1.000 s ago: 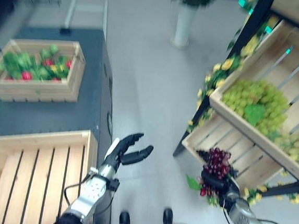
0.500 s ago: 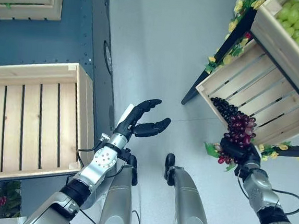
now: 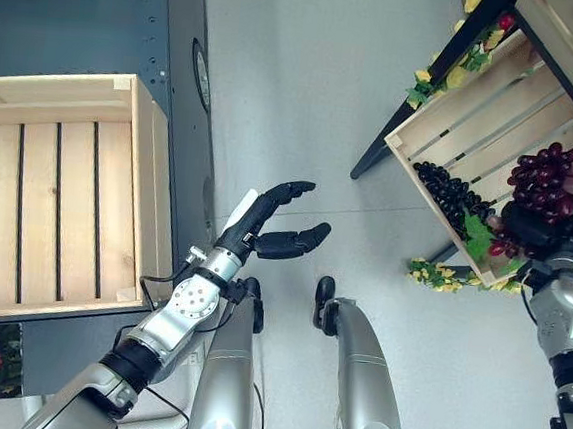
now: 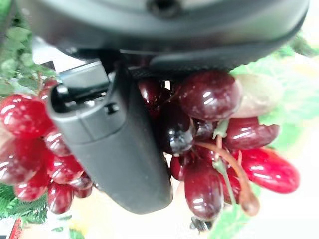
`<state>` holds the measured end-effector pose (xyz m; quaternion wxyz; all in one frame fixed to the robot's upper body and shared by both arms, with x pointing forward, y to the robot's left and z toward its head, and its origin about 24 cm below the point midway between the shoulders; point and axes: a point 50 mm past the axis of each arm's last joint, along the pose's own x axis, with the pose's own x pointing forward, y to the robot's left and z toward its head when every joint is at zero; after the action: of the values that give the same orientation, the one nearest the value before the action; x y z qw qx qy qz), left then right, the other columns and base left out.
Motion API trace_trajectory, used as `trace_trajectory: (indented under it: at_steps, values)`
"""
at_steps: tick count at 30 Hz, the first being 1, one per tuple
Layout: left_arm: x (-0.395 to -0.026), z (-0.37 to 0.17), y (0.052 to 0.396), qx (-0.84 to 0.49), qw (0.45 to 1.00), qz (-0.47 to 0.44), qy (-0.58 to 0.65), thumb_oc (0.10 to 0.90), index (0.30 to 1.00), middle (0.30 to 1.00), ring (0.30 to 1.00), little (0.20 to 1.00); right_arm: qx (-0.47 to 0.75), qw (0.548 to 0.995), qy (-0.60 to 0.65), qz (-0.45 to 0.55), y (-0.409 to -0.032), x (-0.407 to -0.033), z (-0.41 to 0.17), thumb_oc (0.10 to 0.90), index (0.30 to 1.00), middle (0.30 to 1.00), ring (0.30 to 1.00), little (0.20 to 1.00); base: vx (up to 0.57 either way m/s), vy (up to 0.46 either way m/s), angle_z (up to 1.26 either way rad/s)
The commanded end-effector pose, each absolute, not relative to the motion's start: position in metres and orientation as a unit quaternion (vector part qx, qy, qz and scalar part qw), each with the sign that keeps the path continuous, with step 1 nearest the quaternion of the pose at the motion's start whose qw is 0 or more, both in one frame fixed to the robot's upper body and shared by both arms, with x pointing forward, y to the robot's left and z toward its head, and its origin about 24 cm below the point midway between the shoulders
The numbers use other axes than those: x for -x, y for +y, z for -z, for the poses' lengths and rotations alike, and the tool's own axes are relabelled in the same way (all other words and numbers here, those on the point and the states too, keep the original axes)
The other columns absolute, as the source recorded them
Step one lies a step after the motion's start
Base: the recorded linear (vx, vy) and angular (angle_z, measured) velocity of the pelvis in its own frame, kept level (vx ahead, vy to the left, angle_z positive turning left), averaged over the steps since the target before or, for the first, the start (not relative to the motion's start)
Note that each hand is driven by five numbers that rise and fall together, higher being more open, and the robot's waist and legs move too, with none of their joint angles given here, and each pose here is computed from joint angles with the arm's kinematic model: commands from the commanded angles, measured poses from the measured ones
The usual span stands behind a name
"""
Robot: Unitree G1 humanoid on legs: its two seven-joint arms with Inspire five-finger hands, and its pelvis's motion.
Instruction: Pick up the fruits from the basket on one side to the basket on the other side
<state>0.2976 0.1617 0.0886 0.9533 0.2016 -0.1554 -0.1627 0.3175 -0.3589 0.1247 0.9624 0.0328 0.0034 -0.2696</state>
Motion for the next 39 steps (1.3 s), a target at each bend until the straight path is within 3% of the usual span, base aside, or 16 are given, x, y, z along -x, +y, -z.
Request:
trace_trajectory:
  at_steps: [1,11,12,13,14,39]
  values:
    - [-0.285,-0.130,0.137,-0.168,0.921,0.225,-0.271,0.800,0.900,0.900,0.900,0.900,-0.088,0.939,-0.077,0.323,-0.413,-0.300,-0.192,0.400,0.300,0.300,0.300,0.300,0.02,-0.108,-0.02]
    - [-0.283,-0.128,0.146,-0.178,0.920,0.231,-0.262,0.800,0.900,0.900,0.900,0.900,-0.074,0.938,-0.047,0.336,-0.435,-0.293,-0.205,0.400,0.300,0.300,0.300,0.300,0.01,-0.054,0.03]
    - [-0.282,-0.127,0.147,-0.180,0.920,0.230,-0.261,0.800,0.900,0.900,0.900,0.900,-0.066,0.936,-0.046,0.342,-0.436,-0.292,-0.206,0.431,0.347,0.347,0.347,0.347,0.00,0.000,0.00]
    - [-0.282,-0.127,0.147,-0.180,0.920,0.230,-0.261,0.800,0.900,0.900,0.900,0.900,-0.065,0.936,-0.046,0.343,-0.436,-0.292,-0.206,0.563,0.545,0.545,0.545,0.545,0.00,0.000,0.00]
    - [-0.282,-0.127,0.147,-0.182,0.920,0.230,-0.260,0.800,0.900,0.900,0.900,0.900,-0.068,0.931,-0.048,0.354,-0.437,-0.292,-0.206,0.800,0.900,0.900,0.900,0.900,0.00,0.000,0.00]
    - [-0.282,-0.126,0.140,-0.184,0.917,0.231,-0.268,0.800,0.900,0.900,0.900,0.900,-0.017,0.950,-0.016,0.313,-0.417,-0.311,-0.198,0.800,0.900,0.900,0.900,0.900,0.00,0.004,0.00]
